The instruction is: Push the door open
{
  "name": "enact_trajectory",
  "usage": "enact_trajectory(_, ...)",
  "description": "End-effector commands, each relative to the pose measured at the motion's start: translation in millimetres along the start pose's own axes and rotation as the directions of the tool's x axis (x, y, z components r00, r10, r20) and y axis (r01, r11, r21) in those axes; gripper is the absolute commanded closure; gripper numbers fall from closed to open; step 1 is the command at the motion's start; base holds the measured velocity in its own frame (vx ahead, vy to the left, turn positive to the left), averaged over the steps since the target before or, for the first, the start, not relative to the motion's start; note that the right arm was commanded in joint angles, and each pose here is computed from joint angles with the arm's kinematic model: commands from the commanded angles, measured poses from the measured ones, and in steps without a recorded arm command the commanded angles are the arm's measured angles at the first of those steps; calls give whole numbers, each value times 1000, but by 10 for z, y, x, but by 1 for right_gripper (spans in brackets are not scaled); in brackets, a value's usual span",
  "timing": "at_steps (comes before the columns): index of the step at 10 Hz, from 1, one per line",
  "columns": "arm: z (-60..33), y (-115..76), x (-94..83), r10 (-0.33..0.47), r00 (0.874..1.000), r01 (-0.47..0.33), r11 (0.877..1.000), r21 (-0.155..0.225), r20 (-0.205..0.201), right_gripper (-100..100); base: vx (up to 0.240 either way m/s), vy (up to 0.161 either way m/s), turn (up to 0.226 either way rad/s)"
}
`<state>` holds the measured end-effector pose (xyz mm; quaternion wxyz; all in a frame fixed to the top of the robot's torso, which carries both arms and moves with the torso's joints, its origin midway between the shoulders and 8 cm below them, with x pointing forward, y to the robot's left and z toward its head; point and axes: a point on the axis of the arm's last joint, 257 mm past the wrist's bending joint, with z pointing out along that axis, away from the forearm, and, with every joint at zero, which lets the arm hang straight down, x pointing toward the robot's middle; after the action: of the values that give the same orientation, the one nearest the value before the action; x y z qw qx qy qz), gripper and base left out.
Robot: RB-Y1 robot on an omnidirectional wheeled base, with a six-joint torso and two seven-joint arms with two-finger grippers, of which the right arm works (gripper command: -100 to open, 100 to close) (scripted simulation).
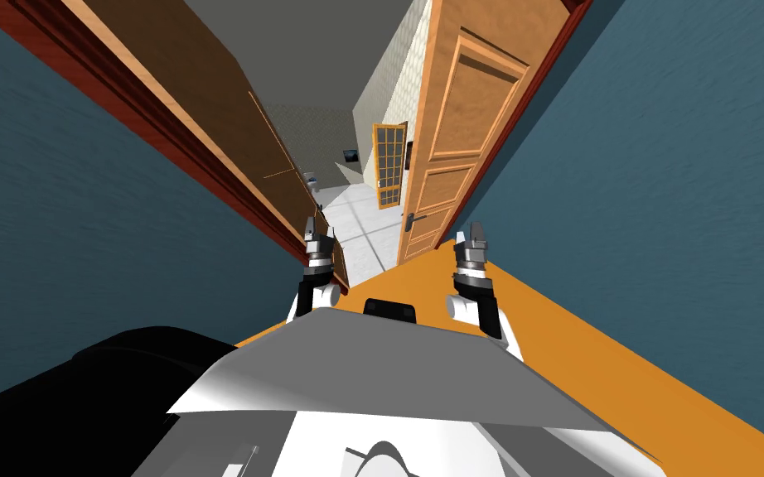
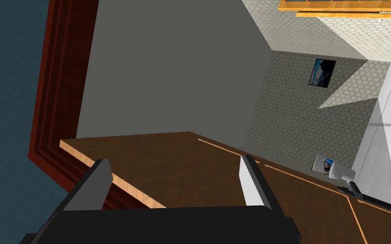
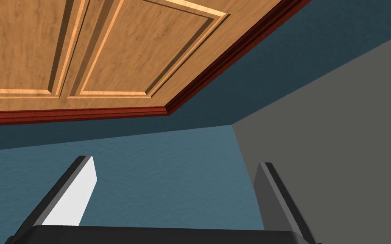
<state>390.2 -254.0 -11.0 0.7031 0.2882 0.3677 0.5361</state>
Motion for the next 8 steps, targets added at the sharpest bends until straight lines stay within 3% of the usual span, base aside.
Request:
enact_trajectory(1,-6,-119,81,19,1000,-18,1000,20,-14,-100,65,-81,77)
enact_trajectory(8,-12,-667,475,106,992,-97,988,120,-75,-100,70,-97,78)
